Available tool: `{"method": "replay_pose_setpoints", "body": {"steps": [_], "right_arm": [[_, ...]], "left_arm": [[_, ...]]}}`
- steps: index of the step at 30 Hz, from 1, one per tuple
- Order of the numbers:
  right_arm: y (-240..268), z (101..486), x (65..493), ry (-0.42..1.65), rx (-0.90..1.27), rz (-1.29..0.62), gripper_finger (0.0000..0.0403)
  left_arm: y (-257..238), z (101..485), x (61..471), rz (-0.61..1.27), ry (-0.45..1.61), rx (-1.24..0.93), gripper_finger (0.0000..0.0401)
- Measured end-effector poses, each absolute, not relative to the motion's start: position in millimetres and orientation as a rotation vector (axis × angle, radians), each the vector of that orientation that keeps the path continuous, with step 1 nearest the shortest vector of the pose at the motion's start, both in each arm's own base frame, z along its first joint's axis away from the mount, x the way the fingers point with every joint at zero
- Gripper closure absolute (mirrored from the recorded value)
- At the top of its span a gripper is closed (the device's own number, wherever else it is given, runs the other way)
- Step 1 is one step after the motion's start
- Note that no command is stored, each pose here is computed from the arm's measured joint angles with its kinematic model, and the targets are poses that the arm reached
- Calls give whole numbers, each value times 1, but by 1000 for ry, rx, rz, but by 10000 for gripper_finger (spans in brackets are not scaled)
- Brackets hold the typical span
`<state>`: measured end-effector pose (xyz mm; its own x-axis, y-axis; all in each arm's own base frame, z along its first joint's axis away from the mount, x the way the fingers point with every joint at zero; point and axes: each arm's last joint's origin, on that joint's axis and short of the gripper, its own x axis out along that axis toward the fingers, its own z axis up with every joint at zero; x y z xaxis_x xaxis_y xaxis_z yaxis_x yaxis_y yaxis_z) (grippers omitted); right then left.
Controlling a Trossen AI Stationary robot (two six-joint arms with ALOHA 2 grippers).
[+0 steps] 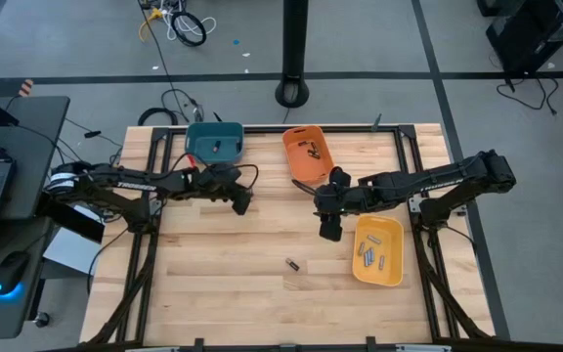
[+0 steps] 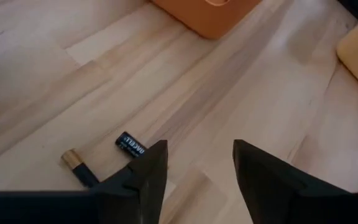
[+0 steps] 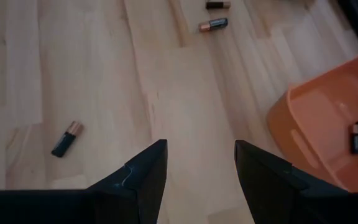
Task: Sort batteries
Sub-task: Put the big black battery into the blue bin
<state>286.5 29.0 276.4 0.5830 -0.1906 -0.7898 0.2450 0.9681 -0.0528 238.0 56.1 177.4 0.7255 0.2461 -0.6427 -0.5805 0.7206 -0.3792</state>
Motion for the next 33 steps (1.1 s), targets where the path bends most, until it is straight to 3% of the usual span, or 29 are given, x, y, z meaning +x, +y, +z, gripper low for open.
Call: {"method": "replay_pose_setpoints", "body": {"steps": [18, 33], "right_arm": [[27, 278, 290, 887, -72, -221, 204], [25, 252, 288, 878, -90, -215, 206]], "left_arm": [[66, 162, 272, 647, 806, -658, 208], [69, 131, 283, 697, 854, -669, 208]]}}
